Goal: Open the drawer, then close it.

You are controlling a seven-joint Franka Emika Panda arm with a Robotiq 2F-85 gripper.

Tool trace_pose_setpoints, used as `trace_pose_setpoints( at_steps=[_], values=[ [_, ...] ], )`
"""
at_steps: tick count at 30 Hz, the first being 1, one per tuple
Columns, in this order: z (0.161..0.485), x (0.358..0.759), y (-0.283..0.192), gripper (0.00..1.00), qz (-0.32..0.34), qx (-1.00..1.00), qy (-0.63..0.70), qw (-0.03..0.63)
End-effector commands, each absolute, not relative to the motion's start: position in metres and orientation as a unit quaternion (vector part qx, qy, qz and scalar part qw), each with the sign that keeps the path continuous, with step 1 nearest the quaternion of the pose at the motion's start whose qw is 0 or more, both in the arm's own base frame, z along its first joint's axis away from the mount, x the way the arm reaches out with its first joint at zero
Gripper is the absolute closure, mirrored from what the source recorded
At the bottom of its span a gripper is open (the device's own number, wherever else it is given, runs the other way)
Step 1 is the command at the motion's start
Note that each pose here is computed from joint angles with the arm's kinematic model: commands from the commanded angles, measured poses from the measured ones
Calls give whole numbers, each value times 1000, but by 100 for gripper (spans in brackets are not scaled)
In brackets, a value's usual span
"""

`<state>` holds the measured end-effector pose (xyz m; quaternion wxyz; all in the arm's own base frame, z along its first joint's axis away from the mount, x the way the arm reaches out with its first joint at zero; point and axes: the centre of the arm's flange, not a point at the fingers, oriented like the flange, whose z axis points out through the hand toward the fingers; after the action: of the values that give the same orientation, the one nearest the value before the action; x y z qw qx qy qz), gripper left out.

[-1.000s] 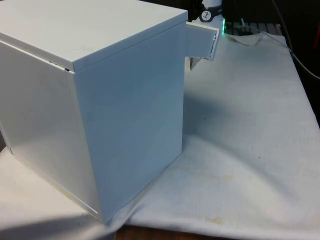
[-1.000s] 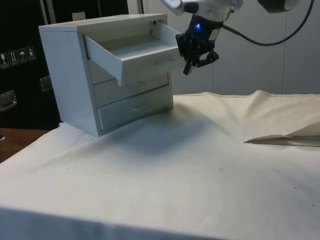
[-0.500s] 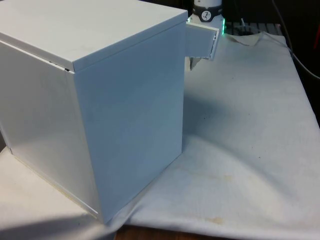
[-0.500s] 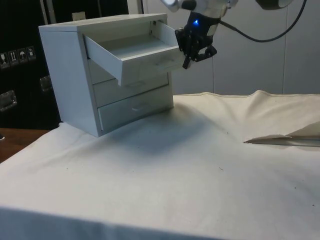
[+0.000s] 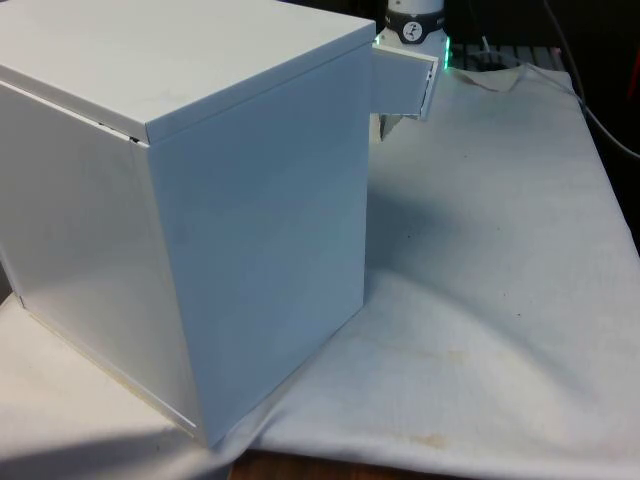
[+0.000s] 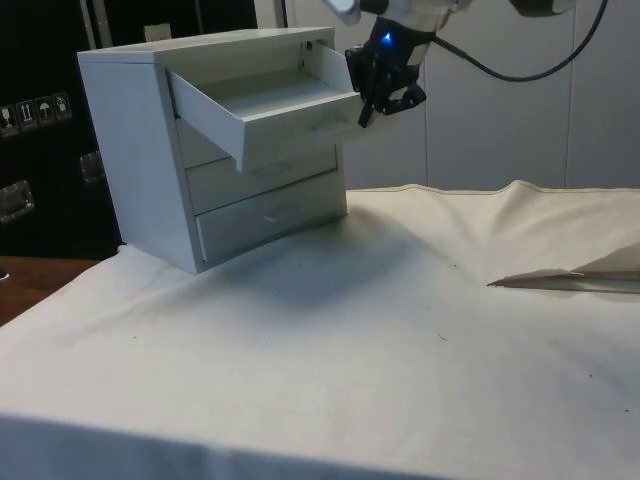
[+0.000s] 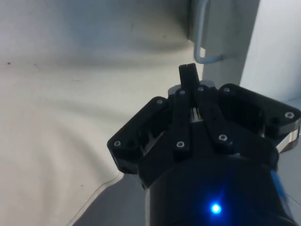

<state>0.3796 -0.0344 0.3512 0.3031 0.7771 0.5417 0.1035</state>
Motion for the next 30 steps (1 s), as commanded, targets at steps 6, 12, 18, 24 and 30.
trace_pose_setpoints(
  at_steps=[6,12,18,24,30],
  values=[
    [358,391,-35,100,119,774,536,315],
    [355,399,-35,100,115,779,532,310],
    [363,406,-36,100,127,776,523,327],
    [364,407,-36,100,130,774,519,338],
    [365,408,-35,100,133,772,515,347]
  ],
)
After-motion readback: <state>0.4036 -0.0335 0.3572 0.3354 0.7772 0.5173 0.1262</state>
